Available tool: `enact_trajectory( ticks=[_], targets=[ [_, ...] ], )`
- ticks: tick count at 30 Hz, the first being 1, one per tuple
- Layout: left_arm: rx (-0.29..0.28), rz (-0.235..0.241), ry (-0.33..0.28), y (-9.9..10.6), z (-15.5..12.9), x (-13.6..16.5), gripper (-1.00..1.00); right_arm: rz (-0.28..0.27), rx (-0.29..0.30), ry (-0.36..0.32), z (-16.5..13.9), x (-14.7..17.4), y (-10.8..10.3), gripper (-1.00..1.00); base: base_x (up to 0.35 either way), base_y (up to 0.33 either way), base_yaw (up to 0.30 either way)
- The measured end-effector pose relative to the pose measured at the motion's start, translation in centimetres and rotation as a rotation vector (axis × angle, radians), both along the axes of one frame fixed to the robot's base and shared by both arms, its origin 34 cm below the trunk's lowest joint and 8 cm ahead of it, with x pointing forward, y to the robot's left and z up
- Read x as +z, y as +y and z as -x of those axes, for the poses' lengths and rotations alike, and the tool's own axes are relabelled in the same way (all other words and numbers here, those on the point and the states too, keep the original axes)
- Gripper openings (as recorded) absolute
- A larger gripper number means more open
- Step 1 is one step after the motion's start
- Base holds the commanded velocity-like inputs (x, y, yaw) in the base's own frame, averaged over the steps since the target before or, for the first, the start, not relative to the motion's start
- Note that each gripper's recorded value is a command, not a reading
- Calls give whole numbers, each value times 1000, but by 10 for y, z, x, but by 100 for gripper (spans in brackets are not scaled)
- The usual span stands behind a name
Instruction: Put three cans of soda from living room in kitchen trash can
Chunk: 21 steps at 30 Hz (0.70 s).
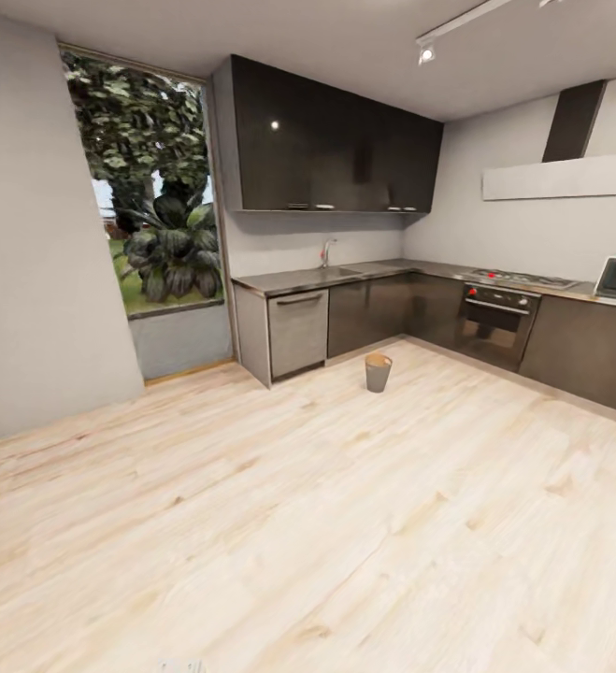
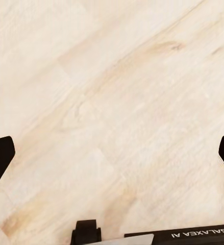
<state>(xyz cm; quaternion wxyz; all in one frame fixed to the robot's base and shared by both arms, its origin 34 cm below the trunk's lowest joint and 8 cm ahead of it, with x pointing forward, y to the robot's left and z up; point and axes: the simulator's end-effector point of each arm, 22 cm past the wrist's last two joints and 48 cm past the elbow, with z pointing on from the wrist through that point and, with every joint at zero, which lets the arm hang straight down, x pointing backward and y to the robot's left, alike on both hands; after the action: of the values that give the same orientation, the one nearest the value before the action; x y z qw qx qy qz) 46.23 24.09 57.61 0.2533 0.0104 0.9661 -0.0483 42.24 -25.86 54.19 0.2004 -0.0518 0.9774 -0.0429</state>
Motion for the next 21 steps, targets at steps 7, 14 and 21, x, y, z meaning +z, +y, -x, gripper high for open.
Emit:
enact_trajectory(
  ticks=[7, 14, 21],
  targets=[
    [0, 0, 0, 0, 0, 0, 100, -3, 0, -12, -2, 1, 0, 100, 345, -87, 0],
    [0, 0, 0, 0, 0, 0, 100, -3, 0, -13, -3, 1, 1, 100, 346, -91, 0],
    [0, 0, 0, 0, 0, 0, 100, -3, -1, -13, -3, 1, 0, 100, 346, -13, 0]
  ],
)
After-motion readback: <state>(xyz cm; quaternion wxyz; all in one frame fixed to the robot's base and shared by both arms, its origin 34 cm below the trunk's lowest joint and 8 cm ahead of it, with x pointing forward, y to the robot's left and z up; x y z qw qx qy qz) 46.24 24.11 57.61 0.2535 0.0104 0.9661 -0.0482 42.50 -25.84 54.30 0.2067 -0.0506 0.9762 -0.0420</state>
